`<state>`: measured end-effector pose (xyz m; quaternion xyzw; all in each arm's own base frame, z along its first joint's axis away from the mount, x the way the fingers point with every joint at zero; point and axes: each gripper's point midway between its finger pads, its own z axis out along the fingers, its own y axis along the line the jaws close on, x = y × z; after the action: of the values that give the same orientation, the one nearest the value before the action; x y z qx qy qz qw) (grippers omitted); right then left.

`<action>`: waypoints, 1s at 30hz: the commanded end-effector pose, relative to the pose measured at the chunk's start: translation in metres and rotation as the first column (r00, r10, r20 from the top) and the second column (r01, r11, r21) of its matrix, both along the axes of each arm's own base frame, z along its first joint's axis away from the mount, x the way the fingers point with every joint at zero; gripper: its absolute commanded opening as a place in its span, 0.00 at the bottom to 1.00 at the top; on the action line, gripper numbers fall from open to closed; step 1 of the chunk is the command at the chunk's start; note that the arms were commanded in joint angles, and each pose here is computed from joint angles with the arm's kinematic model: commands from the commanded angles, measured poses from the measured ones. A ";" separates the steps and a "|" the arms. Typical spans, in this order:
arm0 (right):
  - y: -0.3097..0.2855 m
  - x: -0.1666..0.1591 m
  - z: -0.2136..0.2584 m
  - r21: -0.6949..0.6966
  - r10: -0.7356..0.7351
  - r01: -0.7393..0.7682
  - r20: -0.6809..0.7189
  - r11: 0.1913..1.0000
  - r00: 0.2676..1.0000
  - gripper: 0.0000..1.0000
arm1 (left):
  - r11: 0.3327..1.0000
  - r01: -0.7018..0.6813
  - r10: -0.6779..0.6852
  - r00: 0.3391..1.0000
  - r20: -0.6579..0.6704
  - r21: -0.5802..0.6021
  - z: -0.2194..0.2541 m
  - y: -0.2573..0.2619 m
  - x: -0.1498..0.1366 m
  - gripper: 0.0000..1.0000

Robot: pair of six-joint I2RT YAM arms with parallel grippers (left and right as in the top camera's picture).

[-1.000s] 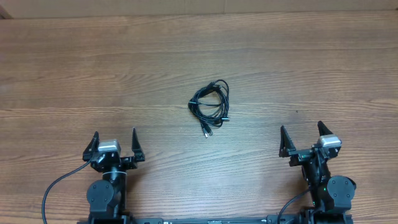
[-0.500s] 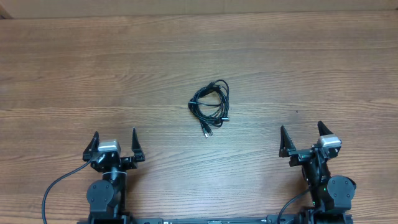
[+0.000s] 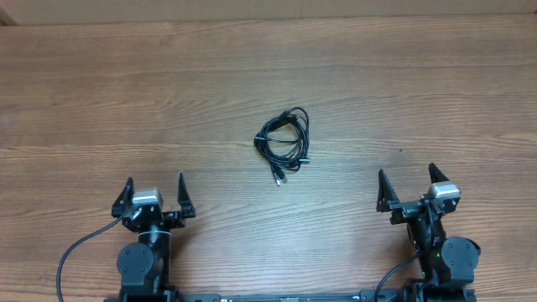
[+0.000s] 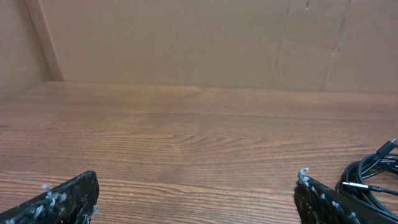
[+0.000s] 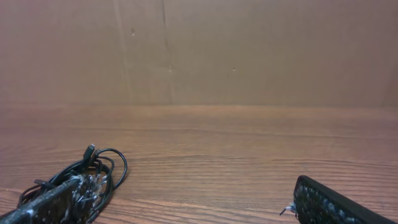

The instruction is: Untangle cables

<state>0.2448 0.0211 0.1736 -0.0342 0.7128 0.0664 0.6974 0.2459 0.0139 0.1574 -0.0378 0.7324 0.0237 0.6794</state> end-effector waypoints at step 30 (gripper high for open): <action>0.000 0.000 0.000 -0.004 -0.004 0.004 0.009 1.000 1.000 1.00 | 0.954 -0.212 0.215 0.977 0.008 0.212 0.006 0.039 -0.008 1.00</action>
<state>0.2448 0.0210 0.1735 -0.0340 0.7131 0.0663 0.6971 0.2415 0.0418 0.1619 -0.0392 0.7258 0.1351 0.6734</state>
